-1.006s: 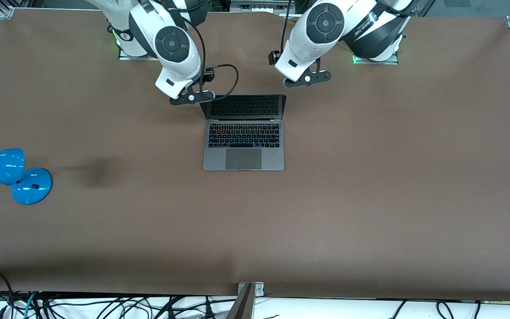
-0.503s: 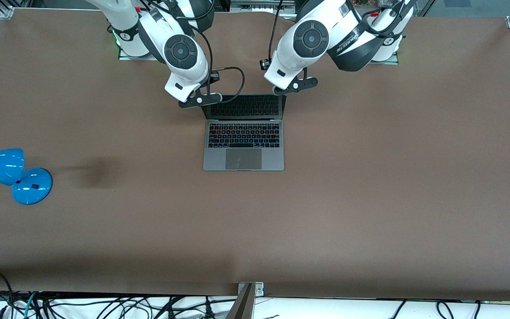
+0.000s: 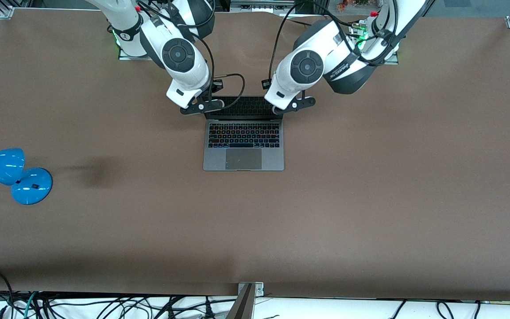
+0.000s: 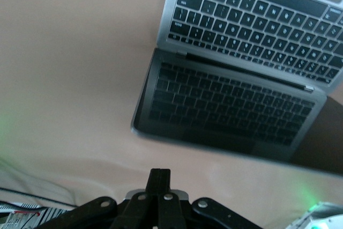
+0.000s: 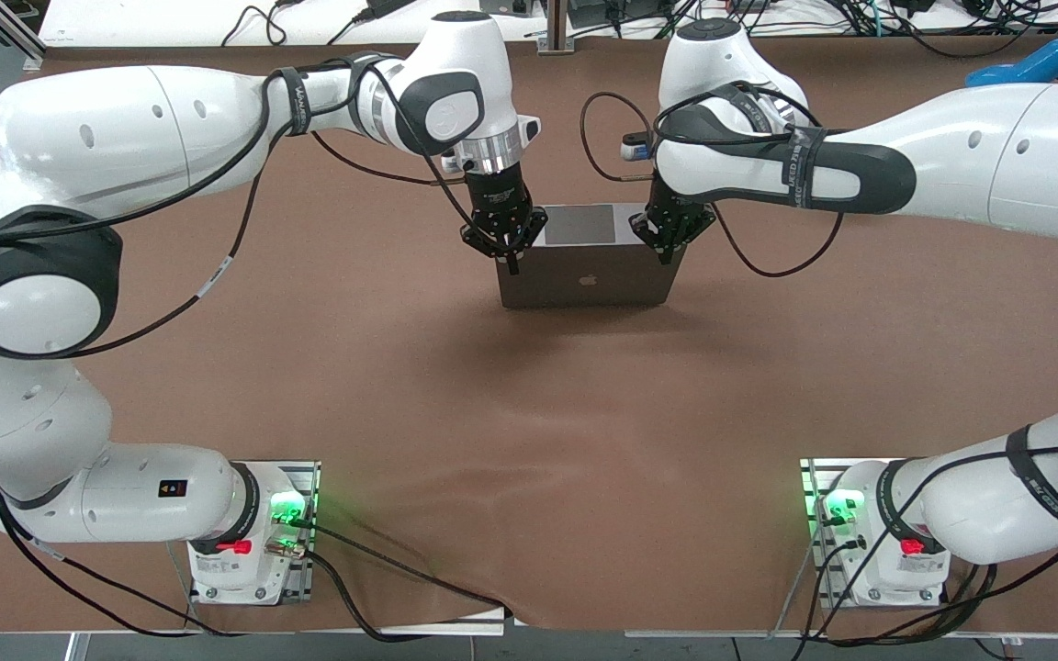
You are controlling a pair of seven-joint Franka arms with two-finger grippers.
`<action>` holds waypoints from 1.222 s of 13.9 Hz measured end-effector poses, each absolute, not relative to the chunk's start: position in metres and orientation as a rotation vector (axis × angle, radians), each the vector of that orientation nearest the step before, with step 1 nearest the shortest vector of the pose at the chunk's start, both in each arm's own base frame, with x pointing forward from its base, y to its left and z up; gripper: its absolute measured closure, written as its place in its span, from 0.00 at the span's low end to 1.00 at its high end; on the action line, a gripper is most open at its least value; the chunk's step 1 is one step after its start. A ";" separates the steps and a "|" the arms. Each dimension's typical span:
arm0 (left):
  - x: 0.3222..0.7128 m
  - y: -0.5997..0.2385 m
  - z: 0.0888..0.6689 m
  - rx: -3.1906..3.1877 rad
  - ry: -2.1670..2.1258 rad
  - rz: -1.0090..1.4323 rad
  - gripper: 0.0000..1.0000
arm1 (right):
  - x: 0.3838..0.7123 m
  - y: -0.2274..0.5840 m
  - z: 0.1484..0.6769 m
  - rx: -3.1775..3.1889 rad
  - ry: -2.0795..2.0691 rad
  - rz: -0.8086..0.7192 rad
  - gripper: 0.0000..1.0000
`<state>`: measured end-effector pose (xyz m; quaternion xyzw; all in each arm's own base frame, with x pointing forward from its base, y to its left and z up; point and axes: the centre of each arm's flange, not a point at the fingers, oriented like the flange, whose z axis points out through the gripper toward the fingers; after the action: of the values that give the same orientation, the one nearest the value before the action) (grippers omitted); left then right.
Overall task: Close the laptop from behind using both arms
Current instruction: 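Push the screen back with both grippers, folding it onto the keyboard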
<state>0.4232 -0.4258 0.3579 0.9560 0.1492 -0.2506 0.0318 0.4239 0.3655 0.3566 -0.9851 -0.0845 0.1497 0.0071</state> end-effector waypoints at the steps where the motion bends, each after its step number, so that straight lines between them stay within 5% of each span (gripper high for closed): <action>1: 0.424 -0.427 0.350 2.946 0.458 -0.772 0.99 | 0.427 0.366 0.355 -3.080 -0.262 0.463 0.99; 17: 0.497 -0.412 0.292 2.916 0.525 -0.654 0.99 | 0.519 0.365 0.305 -3.102 -0.233 0.377 0.99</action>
<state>0.4967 -0.4118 0.2919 0.9596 0.1728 -0.2152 0.0539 0.5186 0.3654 0.3050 -0.9899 -0.0744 0.1202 0.0038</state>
